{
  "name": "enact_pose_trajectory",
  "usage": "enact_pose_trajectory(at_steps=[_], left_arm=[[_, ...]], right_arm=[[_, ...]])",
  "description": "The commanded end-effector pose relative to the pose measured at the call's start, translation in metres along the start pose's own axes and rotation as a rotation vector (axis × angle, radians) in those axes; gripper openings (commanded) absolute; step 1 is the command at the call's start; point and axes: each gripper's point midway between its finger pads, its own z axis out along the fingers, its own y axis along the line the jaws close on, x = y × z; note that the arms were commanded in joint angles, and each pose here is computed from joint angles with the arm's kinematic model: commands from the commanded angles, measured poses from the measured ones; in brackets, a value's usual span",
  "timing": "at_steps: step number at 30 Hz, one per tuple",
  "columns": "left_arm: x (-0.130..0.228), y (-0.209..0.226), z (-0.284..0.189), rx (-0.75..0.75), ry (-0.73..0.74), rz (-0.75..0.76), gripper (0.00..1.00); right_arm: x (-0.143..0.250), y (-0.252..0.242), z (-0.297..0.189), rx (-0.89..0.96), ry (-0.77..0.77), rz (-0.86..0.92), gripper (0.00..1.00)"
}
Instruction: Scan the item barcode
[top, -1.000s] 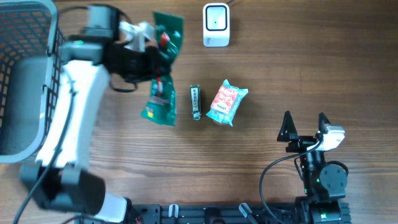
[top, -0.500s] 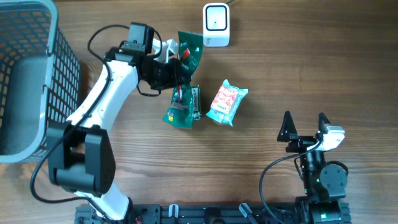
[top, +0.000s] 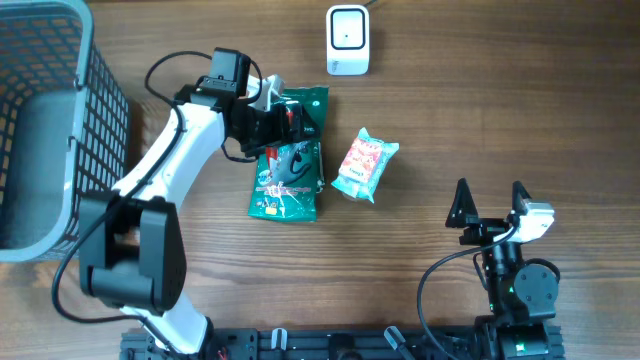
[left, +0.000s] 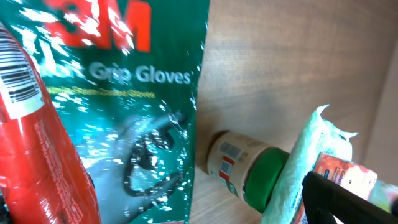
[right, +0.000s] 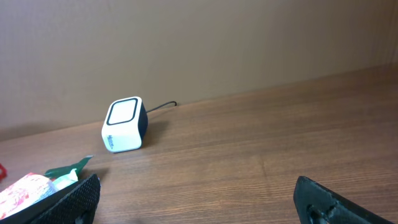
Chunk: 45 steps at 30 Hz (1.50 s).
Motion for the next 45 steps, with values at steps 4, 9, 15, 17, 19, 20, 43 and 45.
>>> enact_pose_trajectory(at_steps=[4, 9, 15, 17, 19, 20, 43, 45], left_arm=[[-0.019, -0.020, -0.049, -0.057, -0.177, 0.100, 1.00], [-0.014, -0.027, -0.063, -0.056, -0.190, 0.147, 1.00], [-0.004, -0.044, -0.073, 0.007, -0.178, 0.199, 0.97], [0.003, -0.061, -0.073, 0.108, -0.145, 0.221, 0.97], [0.013, -0.079, -0.075, 0.219, -0.109, 0.271, 0.97], [0.017, -0.085, -0.076, 0.256, -0.095, 0.275, 0.98], [0.029, -0.158, -0.185, 0.913, -0.109, 0.450, 1.00], [0.032, -0.159, -0.194, 0.959, -0.099, 0.459, 1.00]], right_arm=[[-0.002, -0.002, 0.000, 0.012, -0.008, -0.005, 1.00], [-0.002, -0.002, 0.000, 0.012, -0.008, -0.005, 1.00], [-0.002, -0.002, 0.000, 0.012, -0.008, -0.005, 1.00], [-0.002, -0.002, 0.000, 0.012, -0.008, -0.005, 1.00], [-0.002, -0.002, 0.000, 0.012, -0.008, -0.005, 1.00], [-0.002, -0.002, 0.000, 0.012, -0.008, -0.005, 1.00], [-0.002, -0.002, 0.000, 0.012, -0.008, -0.005, 1.00], [-0.003, -0.002, 0.000, 0.012, -0.013, -0.006, 1.00]])
